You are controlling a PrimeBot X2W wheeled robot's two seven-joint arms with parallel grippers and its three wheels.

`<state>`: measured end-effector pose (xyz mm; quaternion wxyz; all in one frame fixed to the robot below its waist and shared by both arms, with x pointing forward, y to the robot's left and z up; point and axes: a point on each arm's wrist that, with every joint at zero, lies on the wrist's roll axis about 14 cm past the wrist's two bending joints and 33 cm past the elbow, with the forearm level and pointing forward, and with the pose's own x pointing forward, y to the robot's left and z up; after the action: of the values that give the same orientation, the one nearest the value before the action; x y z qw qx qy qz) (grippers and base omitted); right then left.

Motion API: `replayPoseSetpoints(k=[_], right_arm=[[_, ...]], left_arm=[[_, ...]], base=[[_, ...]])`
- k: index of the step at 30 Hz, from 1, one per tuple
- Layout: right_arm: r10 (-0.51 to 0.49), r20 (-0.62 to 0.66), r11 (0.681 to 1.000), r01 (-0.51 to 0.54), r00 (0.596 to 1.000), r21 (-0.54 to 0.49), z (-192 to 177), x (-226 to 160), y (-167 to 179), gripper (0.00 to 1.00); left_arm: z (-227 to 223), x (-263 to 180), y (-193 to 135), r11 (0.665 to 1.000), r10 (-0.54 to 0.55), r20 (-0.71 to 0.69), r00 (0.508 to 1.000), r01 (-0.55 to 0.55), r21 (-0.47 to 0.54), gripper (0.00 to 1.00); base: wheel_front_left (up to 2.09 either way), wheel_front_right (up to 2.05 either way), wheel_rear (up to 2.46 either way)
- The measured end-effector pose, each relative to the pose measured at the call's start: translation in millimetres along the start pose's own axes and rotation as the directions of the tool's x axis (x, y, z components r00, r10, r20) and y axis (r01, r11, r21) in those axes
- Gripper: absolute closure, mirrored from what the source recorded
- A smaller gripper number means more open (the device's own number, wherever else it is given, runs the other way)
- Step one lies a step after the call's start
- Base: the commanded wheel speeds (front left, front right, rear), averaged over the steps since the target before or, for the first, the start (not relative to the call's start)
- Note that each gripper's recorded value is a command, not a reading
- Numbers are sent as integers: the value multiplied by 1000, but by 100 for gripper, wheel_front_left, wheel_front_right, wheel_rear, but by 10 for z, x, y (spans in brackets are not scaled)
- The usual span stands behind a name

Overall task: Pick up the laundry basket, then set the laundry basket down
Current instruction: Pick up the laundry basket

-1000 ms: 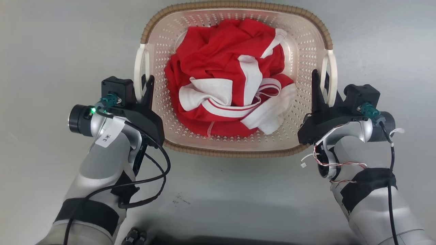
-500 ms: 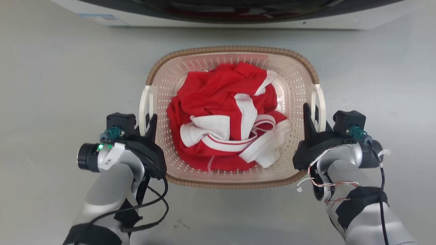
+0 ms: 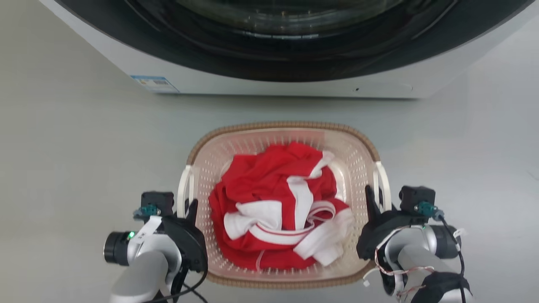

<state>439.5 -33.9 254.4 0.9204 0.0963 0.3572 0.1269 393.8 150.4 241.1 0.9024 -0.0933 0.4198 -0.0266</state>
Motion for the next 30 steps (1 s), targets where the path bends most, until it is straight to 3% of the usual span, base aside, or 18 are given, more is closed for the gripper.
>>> replayPoseSetpoints(k=[15,30], right_arm=[[22,-106,999,-20,994,26,-321,-738,235,100],[35,-128,998,-28,991,56,-564,-1282,385,100]], left_arm=[[-420,-652,-98,1000,-20,-76,997,20,-10,100],[-701,-1080,-171,999,-37,-86,996,39,18,100]], base=[[0,0,0],[0,0,0]])
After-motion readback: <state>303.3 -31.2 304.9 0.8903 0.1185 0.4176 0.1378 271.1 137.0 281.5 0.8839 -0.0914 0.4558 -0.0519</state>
